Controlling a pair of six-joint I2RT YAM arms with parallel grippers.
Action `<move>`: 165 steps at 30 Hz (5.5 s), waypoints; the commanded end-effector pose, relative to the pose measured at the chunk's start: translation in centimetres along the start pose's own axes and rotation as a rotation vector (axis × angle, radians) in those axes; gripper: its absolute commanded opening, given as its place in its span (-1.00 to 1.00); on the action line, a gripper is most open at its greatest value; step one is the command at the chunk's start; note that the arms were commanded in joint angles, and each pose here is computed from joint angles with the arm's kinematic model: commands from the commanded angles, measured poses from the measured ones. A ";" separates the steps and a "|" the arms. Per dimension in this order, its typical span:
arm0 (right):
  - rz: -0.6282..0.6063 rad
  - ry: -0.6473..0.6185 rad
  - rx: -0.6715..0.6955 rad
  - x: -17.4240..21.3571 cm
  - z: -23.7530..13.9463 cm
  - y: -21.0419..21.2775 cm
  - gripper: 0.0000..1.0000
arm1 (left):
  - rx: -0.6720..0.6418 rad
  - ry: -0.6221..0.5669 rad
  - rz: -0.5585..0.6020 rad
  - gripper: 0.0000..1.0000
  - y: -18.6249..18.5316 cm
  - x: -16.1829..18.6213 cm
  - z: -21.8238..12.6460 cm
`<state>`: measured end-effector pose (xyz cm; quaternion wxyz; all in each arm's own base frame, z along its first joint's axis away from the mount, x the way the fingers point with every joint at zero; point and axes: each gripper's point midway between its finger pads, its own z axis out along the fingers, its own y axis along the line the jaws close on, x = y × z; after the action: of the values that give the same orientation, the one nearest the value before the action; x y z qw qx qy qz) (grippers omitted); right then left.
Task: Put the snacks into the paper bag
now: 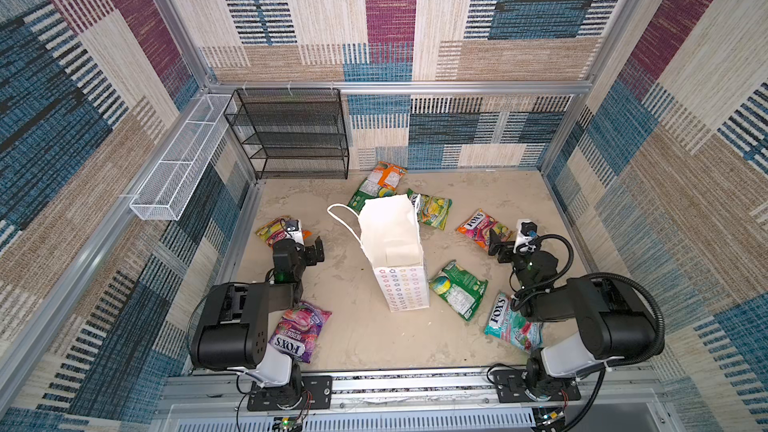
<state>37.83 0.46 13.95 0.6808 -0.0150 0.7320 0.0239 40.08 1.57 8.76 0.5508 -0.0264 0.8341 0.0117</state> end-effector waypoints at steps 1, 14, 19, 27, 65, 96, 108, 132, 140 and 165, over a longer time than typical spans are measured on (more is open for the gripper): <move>-0.006 -0.013 -0.008 -0.3 0.0 0.1 1.00 | 0.007 -0.018 0.019 0.98 -0.1 -0.6 0.1; -0.004 -0.015 -0.008 -0.4 -0.1 0.1 1.00 | 0.007 -0.022 0.016 0.98 -0.1 -0.7 0.1; -0.004 -0.014 -0.007 -0.3 -0.1 0.1 1.00 | 0.011 -0.021 0.015 0.98 -0.2 -0.6 0.0; 0.114 -0.021 0.227 -4.2 -0.6 -3.9 1.00 | -0.233 0.072 -0.133 0.99 3.6 -5.6 -3.2; 0.348 0.490 -0.504 -23.2 -10.7 22.4 1.00 | -0.361 1.037 -0.917 0.98 -2.4 9.9 -21.6; 0.172 0.682 -0.425 -13.3 -11.3 27.6 0.06 | -0.487 1.050 -0.983 0.96 -1.4 16.5 -22.7; 0.186 0.661 -0.378 -13.3 -10.5 27.2 -0.45 | -0.465 1.004 -0.968 0.44 -1.2 15.6 -20.2; 0.200 0.636 -0.370 -14.0 -9.2 28.3 -0.99 | -0.226 0.742 -0.904 -0.36 -1.9 3.3 -17.9; 0.210 0.653 -0.384 -13.9 -8.5 29.7 -1.00 | -0.013 0.468 -0.704 -0.37 -2.4 -11.9 -20.0; 0.238 0.665 -0.375 -13.8 -6.8 31.7 -1.00 | 0.635 0.299 -0.420 -0.35 -20.7 -29.2 -23.1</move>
<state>29.87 31.24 27.75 0.3727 -0.0749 0.8991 0.2171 30.75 -18.15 45.10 0.3748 -0.0525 0.8427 -0.3829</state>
